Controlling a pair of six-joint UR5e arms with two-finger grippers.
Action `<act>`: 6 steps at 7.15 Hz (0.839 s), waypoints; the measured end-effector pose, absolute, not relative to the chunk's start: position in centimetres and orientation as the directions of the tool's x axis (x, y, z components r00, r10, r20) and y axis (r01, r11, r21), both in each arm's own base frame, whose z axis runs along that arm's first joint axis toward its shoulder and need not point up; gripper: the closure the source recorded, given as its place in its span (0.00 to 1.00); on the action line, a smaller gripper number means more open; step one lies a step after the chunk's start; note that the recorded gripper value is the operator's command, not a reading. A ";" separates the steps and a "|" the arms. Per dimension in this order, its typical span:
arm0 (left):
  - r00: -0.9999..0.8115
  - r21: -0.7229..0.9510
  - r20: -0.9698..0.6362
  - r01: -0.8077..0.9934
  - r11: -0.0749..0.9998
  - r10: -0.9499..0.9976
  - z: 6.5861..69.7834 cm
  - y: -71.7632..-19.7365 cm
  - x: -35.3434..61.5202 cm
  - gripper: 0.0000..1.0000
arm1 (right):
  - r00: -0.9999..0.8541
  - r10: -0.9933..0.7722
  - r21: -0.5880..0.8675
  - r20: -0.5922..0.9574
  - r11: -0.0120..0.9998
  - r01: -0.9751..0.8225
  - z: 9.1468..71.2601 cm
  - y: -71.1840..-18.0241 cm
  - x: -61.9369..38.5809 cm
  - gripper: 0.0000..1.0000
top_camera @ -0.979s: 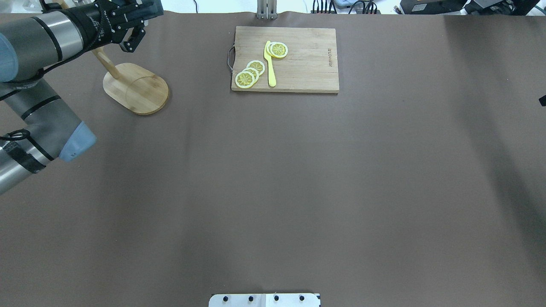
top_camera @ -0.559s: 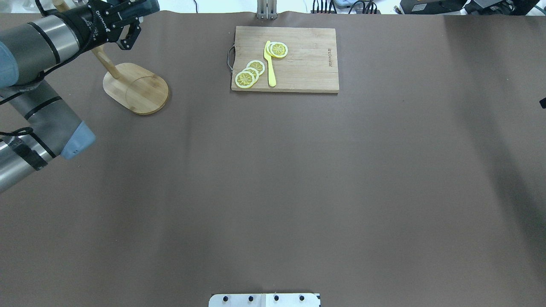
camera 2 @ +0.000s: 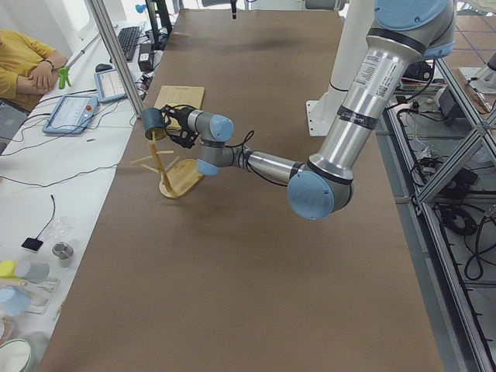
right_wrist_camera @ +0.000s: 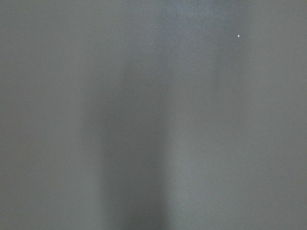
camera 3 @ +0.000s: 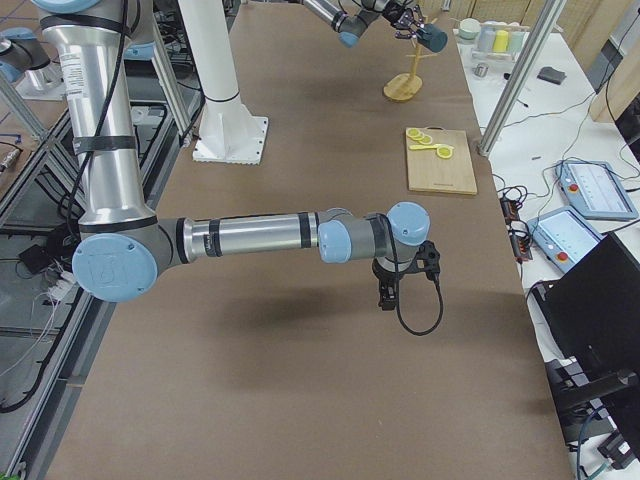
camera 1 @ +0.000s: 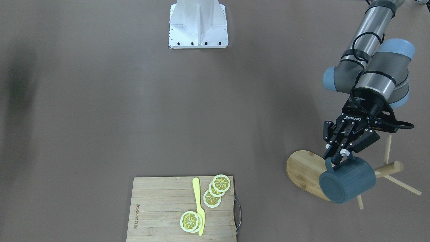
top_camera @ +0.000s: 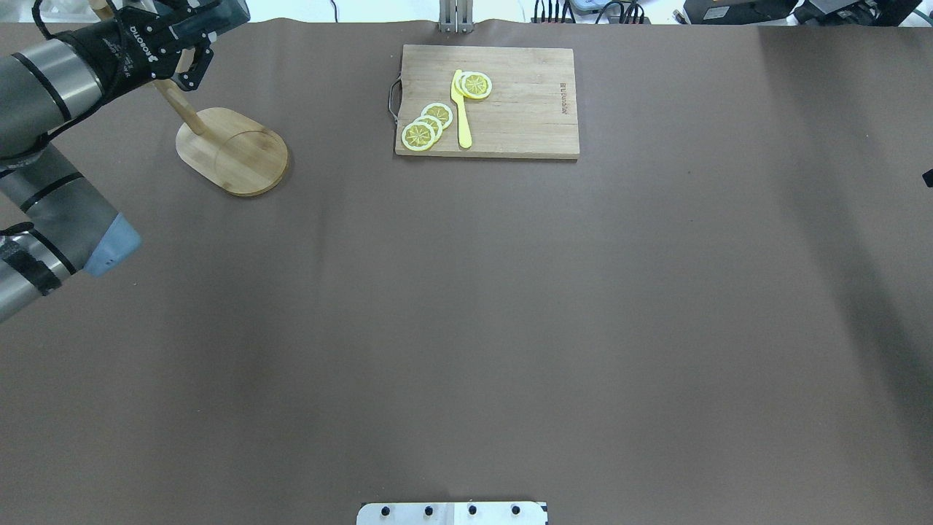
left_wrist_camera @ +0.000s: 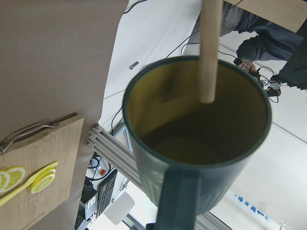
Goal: Hang cup on storage rack
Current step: 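Slide the mug handle onto a mug tree peg with the left gripper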
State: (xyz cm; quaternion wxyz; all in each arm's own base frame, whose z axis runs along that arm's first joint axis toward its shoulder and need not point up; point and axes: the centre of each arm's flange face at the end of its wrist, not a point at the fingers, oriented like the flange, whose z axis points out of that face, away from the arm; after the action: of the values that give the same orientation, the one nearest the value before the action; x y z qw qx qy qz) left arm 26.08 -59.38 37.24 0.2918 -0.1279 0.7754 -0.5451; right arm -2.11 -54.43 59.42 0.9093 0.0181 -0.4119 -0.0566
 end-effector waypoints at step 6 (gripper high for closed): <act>-0.820 -0.933 -0.212 0.008 0.360 -0.531 41.4 -59.2 24.8 1.00 | 0.653 -0.120 0.085 0.748 0.993 0.086 59.1 -54.3 -2.1 0.00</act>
State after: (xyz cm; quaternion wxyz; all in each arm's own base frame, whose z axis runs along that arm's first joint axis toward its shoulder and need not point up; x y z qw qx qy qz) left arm 24.76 -59.17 41.40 0.2494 -0.1663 0.7859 -0.5408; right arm -2.09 -54.27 59.08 0.9088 0.0207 -0.4128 -0.0569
